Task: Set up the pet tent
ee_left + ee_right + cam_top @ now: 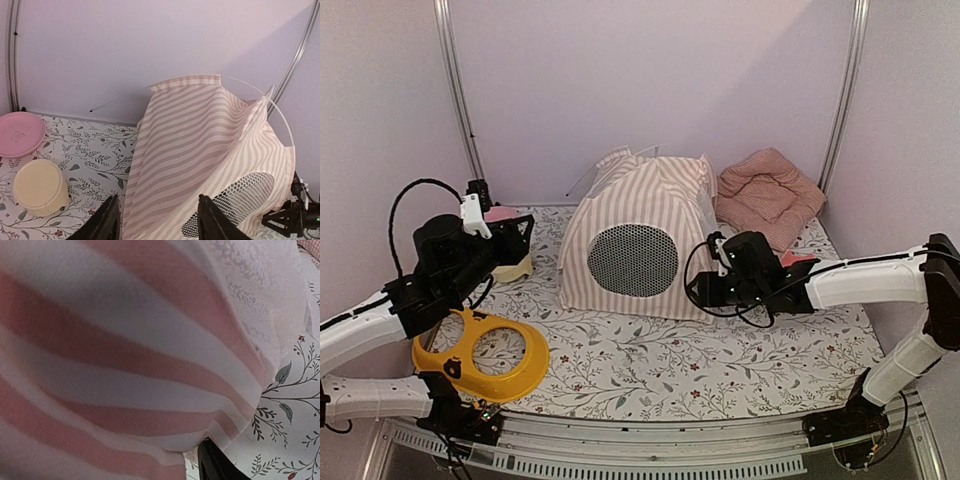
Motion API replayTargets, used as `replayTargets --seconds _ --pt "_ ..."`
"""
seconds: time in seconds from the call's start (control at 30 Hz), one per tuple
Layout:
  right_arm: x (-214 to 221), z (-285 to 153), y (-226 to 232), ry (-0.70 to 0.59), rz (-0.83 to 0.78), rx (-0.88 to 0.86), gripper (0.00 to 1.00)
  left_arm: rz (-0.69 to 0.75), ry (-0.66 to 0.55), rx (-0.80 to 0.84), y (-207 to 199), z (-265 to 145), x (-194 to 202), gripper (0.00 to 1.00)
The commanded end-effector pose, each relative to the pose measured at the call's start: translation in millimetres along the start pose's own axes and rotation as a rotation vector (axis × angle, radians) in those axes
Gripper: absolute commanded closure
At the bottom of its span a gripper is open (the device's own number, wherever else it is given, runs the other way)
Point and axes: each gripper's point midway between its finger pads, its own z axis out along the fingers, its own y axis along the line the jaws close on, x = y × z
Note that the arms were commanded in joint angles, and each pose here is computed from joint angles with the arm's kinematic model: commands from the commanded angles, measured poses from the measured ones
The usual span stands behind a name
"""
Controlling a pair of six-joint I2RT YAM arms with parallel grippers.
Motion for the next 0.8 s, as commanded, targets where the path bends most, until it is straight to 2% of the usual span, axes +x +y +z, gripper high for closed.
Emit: replayTargets --seconds 0.0,0.13,0.3,0.53,0.63,0.77 --pt "-22.2 -29.3 5.1 -0.081 -0.003 -0.005 0.40 -0.007 0.146 0.063 0.7 18.1 26.5 0.46" --pt "-35.1 -49.9 8.0 -0.123 -0.005 -0.018 0.26 0.042 0.198 0.167 -19.0 32.3 37.8 0.45" --pt "-45.4 -69.2 10.8 -0.144 -0.015 -0.026 0.18 0.101 0.233 0.243 -35.9 45.7 45.3 0.45" --pt "-72.0 -85.1 25.7 -0.192 -0.039 -0.059 0.15 0.179 0.213 0.236 -43.4 61.5 30.7 0.46" --pt "-94.0 -88.3 37.2 -0.219 -0.057 -0.064 0.15 0.213 0.233 0.233 -45.3 72.3 34.9 0.49" --pt "-101.5 -73.5 26.5 -0.192 -0.056 -0.008 0.18 0.254 0.261 0.248 -50.0 86.2 46.2 0.49"
